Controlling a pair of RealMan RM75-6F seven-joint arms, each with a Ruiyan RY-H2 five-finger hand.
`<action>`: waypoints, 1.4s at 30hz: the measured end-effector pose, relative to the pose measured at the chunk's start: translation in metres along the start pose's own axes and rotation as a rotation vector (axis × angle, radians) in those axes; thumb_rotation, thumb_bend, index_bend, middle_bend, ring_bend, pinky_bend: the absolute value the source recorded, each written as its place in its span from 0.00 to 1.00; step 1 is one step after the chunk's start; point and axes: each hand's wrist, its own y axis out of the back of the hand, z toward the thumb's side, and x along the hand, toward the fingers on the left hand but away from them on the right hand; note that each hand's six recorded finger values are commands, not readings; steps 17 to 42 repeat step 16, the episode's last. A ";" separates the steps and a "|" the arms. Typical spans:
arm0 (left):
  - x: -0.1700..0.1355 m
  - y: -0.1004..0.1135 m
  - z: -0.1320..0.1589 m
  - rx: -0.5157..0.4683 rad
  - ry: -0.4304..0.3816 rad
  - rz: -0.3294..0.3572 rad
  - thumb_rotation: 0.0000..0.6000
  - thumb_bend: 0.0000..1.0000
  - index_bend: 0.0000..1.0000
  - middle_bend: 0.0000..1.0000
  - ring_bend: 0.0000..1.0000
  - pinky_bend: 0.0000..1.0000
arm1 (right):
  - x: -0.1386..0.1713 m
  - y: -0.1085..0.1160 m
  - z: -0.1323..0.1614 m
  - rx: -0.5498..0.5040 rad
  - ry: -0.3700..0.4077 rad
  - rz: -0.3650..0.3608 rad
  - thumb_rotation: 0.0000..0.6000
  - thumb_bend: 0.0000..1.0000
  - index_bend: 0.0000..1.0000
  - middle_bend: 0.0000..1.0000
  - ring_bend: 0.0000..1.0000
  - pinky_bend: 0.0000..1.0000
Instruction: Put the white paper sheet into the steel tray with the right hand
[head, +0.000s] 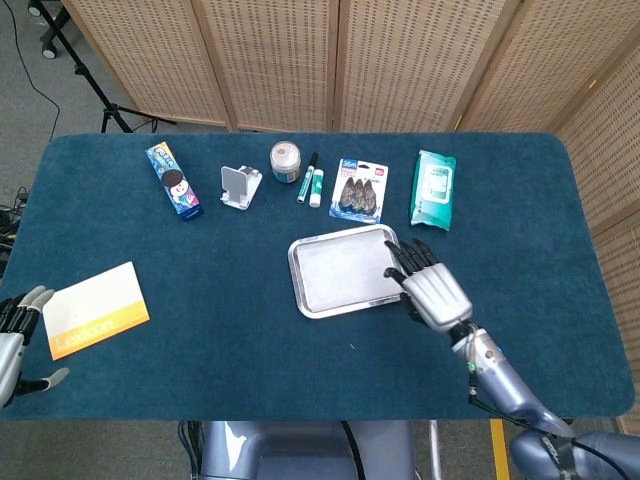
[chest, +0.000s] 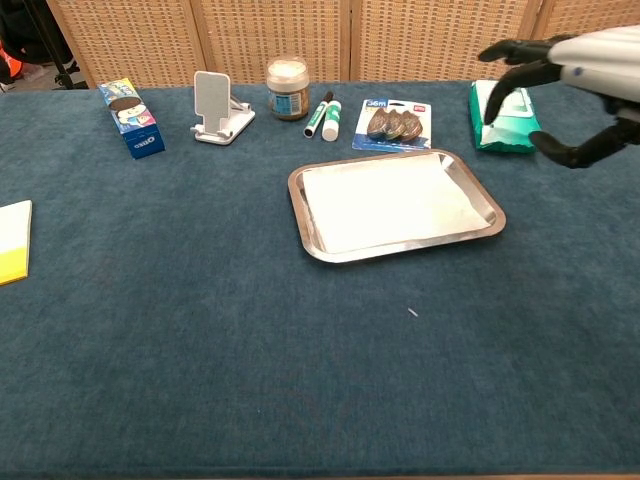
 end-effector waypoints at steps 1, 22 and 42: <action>-0.001 0.000 0.000 0.002 -0.002 0.003 1.00 0.00 0.00 0.00 0.00 0.00 | 0.009 0.000 -0.010 -0.009 -0.016 -0.010 1.00 0.59 0.28 0.00 0.00 0.00; -0.021 0.001 0.003 0.033 -0.001 0.063 1.00 0.00 0.00 0.00 0.00 0.00 | 0.139 0.011 -0.102 -0.037 -0.286 -0.215 1.00 0.00 0.06 0.00 0.00 0.00; -0.021 0.001 0.003 0.033 -0.001 0.063 1.00 0.00 0.00 0.00 0.00 0.00 | 0.139 0.011 -0.102 -0.037 -0.286 -0.215 1.00 0.00 0.06 0.00 0.00 0.00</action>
